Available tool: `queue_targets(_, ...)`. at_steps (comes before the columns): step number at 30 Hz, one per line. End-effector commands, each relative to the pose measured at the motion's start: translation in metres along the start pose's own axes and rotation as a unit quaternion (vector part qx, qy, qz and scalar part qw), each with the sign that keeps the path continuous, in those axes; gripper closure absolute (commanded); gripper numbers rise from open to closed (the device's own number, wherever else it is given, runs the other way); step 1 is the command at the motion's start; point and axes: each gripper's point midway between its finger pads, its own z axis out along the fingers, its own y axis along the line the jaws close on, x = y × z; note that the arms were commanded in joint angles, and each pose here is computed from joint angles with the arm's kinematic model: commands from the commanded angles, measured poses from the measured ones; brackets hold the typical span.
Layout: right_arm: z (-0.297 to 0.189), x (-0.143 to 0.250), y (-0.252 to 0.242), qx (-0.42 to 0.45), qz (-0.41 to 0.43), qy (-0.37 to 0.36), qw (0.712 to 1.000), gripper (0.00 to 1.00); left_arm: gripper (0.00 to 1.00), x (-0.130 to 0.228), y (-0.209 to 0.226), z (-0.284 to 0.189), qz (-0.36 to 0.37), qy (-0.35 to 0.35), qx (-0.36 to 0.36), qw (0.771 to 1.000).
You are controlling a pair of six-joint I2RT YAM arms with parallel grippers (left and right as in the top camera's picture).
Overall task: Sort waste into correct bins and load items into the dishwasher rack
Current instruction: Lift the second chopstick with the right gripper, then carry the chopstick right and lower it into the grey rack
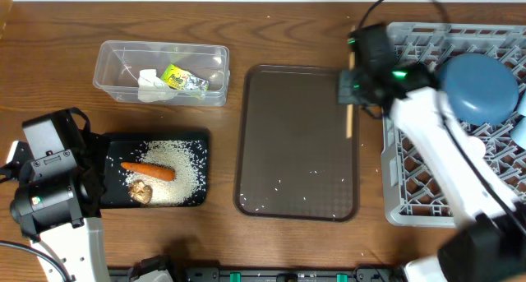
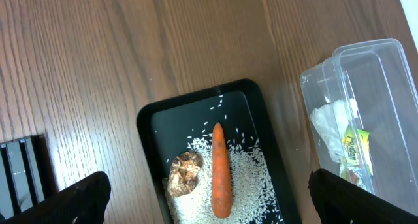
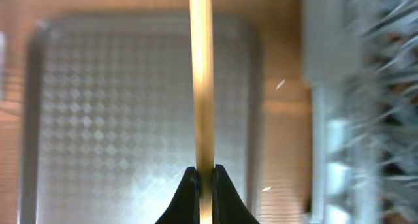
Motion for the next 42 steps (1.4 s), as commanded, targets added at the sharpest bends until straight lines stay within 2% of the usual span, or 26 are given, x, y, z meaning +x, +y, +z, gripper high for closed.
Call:
queue_targets(1, -0.025, -0.019, -0.034, 0.018, -0.038, -0.037, 0.998, 0.99, 0.02, -0.004, 0.003, 0.0, 0.001, -0.008, -0.008, 1.0)
queue_targets(6, -0.034, -0.031, -0.079, 0.049, -0.057, -0.05, 0.996, 0.99, 0.02, -0.004, 0.003, 0.0, 0.001, -0.008, -0.008, 1.0)
queue_targets(15, 0.003, -0.04, -0.134, 0.08, -0.014, -0.034, 0.996, 0.99, 0.02, -0.004, 0.003, 0.0, 0.001, -0.008, -0.008, 1.0)
queue_targets(27, 0.066, -0.013, -0.148, 0.049, 0.01, 0.047, 0.998, 0.99, 0.02, -0.004, 0.003, 0.0, 0.001, -0.008, -0.008, 1.0)
queue_targets(28, 0.067, -0.012, -0.146, 0.043, 0.01, 0.05, 0.998, 0.96, 0.02, -0.004, 0.003, 0.0, 0.001, -0.008, -0.008, 1.0)
queue_targets(32, 0.069, -0.011, -0.142, 0.031, 0.011, 0.051, 0.998, 0.76, 0.02, -0.004, 0.003, 0.0, 0.001, -0.008, -0.008, 1.0)
queue_targets(37, 0.067, -0.009, -0.142, 0.032, 0.016, 0.057, 0.998, 0.44, 0.02, -0.004, 0.003, 0.0, 0.001, -0.008, -0.008, 1.0)
queue_targets(42, 0.039, -0.013, -0.138, 0.032, 0.044, 0.048, 0.997, 0.43, 0.02, -0.004, 0.003, 0.0, 0.001, -0.008, -0.008, 1.0)
